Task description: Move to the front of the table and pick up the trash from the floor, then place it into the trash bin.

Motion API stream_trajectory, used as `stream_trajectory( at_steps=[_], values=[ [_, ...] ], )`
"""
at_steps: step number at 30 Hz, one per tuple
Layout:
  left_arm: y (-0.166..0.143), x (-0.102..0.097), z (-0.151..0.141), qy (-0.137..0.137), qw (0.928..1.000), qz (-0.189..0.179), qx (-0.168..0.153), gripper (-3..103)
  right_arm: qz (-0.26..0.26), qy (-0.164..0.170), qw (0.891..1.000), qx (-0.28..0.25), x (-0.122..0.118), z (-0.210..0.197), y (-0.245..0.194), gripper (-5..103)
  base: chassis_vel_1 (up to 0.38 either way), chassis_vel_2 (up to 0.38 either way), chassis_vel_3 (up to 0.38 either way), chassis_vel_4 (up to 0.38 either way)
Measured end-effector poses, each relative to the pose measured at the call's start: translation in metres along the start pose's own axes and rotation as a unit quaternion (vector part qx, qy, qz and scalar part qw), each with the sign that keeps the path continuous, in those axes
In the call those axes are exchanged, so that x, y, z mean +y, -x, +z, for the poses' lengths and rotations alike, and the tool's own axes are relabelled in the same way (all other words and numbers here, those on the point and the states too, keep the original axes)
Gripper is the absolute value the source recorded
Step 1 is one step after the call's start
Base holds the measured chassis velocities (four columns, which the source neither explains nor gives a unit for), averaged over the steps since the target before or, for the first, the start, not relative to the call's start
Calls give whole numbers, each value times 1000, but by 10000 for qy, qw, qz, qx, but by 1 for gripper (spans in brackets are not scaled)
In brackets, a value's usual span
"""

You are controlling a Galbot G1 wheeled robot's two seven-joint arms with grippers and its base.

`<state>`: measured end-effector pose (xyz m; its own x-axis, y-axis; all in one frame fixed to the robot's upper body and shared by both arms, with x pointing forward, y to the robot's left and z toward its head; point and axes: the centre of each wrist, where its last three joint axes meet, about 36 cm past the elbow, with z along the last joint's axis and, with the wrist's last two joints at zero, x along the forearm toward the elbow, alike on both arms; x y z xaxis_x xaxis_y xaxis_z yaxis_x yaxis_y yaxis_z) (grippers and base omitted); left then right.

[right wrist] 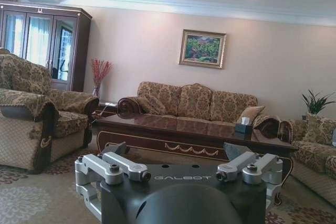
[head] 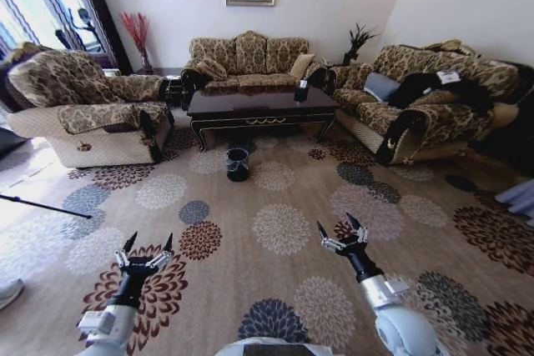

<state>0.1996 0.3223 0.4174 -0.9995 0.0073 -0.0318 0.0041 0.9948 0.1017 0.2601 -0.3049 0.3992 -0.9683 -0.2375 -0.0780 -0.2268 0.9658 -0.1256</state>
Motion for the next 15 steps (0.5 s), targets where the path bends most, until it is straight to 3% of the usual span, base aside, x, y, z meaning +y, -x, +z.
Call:
stream_trajectory(
  at_steps=[15],
  values=[
    [0, 0, 0, 0, 10000, 0, 0, 100, 0, 0, 10000, 0, 0, 0, 0, 100, 0, 0, 0, 0]
  ],
)
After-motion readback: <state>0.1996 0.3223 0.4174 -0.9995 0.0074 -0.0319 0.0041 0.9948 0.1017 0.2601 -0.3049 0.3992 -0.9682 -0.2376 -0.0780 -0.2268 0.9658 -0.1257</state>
